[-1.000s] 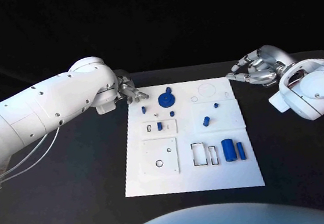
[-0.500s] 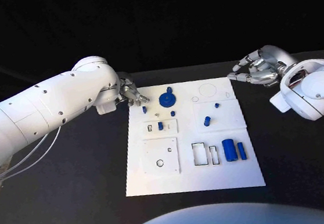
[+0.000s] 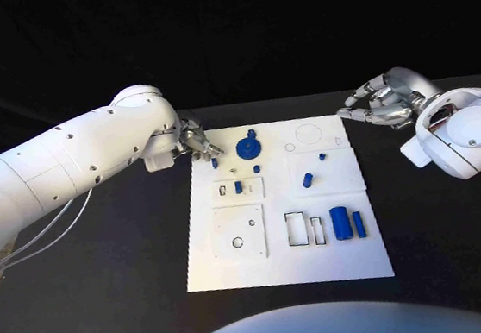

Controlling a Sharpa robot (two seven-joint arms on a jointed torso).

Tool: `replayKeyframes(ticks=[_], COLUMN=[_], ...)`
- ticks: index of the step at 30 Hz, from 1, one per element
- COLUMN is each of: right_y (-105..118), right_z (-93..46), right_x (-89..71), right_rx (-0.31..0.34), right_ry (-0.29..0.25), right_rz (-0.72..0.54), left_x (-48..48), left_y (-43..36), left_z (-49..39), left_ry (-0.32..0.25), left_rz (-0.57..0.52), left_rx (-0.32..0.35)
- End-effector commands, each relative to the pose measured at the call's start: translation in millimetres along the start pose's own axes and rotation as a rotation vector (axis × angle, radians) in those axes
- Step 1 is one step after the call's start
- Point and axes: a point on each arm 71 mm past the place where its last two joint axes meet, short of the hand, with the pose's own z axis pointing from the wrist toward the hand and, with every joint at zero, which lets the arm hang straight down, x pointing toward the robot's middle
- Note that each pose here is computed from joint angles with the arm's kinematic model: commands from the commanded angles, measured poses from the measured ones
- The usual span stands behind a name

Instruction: Assemble the parts on the task board

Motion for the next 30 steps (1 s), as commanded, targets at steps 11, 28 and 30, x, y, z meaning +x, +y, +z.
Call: replayKeyframes(ticks=[11, 28, 30], right_y=[1.1, 1.3, 1.3], right_z=[0.2, 0.1, 0.0], right_x=[1.3, 1.3, 1.3], right_rx=[-0.008, -0.009, -0.009], right_ry=[0.005, 0.004, 0.004], right_rz=[-0.003, -0.003, -0.003], left_x=[4.0, 4.1, 4.5], left_y=[-3.3, -1.7, -1.6], left_z=[2.0, 3.4, 3.8], left_ry=[0.034, 0.039, 0.042], left_rz=[0.001, -0.006, -0.006], left_rx=[0.018, 0.011, 0.01])
